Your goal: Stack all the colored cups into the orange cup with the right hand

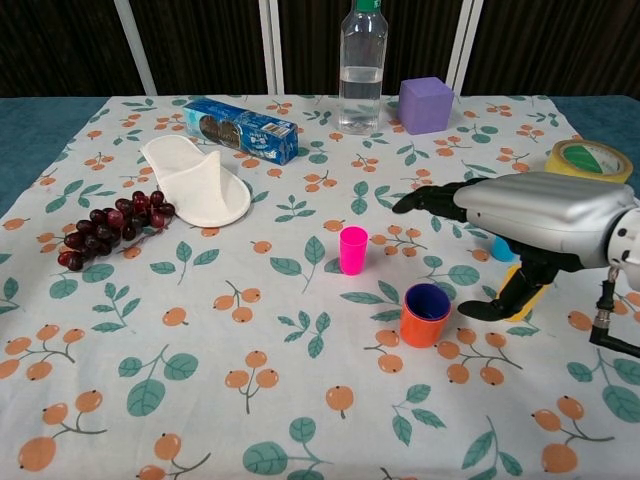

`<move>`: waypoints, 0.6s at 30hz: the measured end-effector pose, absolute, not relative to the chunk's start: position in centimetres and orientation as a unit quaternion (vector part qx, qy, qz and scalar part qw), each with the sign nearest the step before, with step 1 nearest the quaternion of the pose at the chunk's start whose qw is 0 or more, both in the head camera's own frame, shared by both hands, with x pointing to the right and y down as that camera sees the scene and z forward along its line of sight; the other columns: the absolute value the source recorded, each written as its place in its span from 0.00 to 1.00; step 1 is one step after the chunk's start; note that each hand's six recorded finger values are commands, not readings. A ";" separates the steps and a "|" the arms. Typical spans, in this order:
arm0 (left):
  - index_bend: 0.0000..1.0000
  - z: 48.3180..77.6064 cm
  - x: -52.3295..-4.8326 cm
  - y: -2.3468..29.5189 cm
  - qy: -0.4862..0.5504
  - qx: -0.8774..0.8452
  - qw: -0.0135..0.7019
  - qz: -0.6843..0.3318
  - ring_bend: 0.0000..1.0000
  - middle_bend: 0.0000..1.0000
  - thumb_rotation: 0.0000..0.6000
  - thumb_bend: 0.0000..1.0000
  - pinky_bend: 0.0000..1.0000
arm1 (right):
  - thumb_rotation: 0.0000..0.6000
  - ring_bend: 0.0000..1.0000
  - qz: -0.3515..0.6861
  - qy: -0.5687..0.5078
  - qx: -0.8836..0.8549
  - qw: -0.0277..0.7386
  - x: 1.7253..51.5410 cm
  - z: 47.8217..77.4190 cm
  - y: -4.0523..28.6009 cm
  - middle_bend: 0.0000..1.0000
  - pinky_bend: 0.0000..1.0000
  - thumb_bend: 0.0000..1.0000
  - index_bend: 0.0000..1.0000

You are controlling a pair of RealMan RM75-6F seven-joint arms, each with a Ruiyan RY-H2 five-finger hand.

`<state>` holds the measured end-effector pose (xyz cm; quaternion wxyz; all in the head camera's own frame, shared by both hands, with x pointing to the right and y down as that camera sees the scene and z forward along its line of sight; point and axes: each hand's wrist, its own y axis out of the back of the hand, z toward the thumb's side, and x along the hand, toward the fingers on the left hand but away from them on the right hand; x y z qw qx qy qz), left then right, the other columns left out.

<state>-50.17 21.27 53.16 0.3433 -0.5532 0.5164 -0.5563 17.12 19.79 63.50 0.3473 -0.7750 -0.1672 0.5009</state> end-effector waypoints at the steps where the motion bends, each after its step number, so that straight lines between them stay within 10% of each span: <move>1: 0.13 53.2 -50.2 21.3 0.516 -0.553 0.343 -0.556 0.00 0.01 1.00 0.76 0.00 | 1.00 0.00 0.503 -0.167 -0.774 0.346 17.2 63.5 19.8 0.00 0.01 0.38 0.00; 18: 0.13 53.1 -50.0 21.3 0.515 -0.554 0.345 -0.555 0.00 0.01 1.00 0.75 0.00 | 1.00 0.00 0.513 -0.217 -0.744 0.370 19.8 60.1 16.8 0.00 0.01 0.38 0.00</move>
